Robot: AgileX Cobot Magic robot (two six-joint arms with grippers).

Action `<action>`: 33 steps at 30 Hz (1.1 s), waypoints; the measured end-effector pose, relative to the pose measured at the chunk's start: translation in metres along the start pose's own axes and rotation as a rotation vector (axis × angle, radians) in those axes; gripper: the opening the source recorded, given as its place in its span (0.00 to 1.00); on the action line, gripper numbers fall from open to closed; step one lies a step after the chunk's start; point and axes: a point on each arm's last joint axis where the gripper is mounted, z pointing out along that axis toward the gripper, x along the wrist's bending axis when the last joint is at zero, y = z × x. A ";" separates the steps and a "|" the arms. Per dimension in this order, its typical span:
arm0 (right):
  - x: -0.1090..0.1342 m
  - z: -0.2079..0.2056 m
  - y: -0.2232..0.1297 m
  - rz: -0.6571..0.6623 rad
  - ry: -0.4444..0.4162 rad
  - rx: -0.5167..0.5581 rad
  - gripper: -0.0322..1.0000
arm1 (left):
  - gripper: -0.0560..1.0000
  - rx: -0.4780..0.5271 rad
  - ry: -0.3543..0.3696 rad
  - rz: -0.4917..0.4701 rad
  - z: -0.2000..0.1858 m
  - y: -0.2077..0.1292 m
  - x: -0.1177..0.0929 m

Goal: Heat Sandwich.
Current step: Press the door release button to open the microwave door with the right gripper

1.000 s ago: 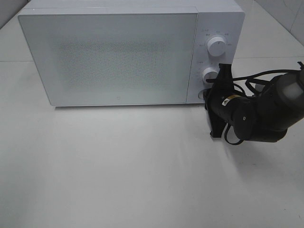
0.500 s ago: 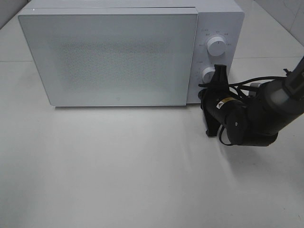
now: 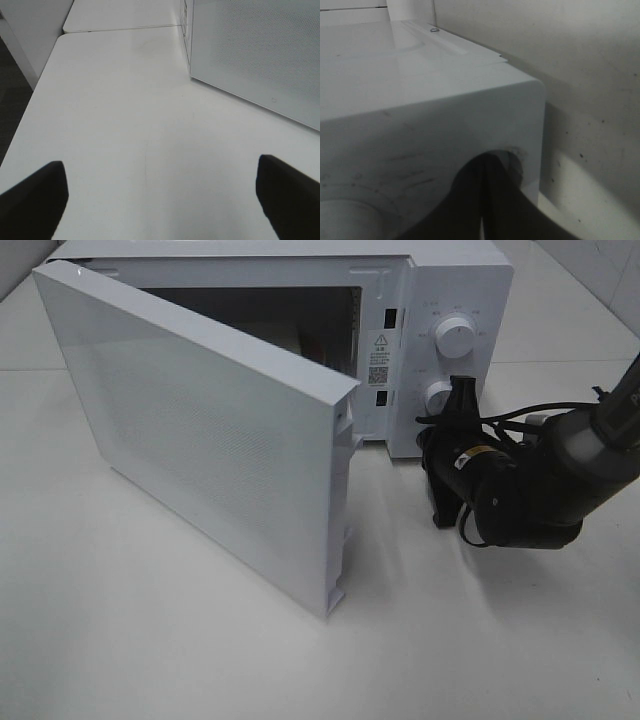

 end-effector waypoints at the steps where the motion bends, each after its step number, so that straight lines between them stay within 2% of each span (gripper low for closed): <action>1: 0.000 0.000 0.000 0.000 0.000 0.000 0.04 | 0.96 0.000 0.000 0.000 0.000 0.000 0.000; 25: 0.007 -0.002 -0.002 -0.001 -0.093 0.014 0.04 | 0.96 0.000 0.000 0.000 0.000 0.000 0.000; 33: 0.013 -0.011 -0.001 -0.038 -0.144 0.052 0.04 | 0.96 0.000 0.000 0.000 0.000 0.000 0.000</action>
